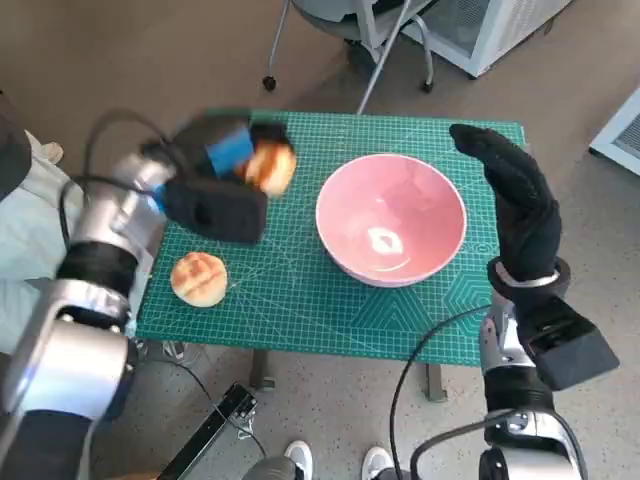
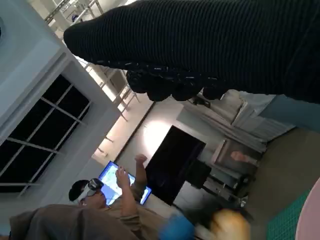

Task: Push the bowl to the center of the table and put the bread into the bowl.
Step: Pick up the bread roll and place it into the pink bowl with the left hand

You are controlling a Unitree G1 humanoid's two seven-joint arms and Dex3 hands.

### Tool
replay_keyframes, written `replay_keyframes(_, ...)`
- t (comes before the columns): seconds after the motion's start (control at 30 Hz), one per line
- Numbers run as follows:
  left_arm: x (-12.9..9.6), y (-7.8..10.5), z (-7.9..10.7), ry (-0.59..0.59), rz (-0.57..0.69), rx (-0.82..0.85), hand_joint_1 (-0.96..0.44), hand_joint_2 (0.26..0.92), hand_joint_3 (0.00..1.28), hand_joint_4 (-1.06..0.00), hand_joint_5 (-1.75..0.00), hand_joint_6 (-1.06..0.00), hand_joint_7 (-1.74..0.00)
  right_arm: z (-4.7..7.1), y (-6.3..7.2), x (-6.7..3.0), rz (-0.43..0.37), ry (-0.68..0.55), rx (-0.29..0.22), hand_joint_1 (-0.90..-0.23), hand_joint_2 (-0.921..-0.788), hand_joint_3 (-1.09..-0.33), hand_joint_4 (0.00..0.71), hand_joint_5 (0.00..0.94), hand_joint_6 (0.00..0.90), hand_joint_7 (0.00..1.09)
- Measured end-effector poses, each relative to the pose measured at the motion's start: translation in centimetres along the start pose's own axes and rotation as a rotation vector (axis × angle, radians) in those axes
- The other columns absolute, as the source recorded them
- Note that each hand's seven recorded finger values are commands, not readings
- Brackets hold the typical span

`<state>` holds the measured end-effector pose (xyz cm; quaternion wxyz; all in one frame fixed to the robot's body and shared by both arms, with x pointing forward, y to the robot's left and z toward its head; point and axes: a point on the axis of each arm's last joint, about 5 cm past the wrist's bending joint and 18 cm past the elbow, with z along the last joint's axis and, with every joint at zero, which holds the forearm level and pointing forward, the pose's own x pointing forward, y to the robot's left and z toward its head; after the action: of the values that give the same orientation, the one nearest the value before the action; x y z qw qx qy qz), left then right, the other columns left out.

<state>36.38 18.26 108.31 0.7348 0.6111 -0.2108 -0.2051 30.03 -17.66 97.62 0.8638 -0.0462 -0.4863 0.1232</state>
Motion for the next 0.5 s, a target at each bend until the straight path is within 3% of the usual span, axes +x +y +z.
replay_keyframes(0.27,1.2,2.1,2.4,-0.177,0.102,-0.004,0.00,0.920,0.05,-0.64,-1.19,-0.71,-1.11,0.0,-0.1,0.04,-0.002,-0.005,0.005,-0.607,-0.921,-0.723,0.293,0.001,0.002,0.81)
replay_keyframes(0.5,2.7,0.9,4.4,-0.258,0.076,-0.018,0.00,0.921,0.06,-0.63,-1.19,-0.69,-1.13,0.1,-0.1,-0.09,-0.008,-0.006,0.011,-0.618,-0.921,-0.722,0.293,0.001,0.002,0.82)
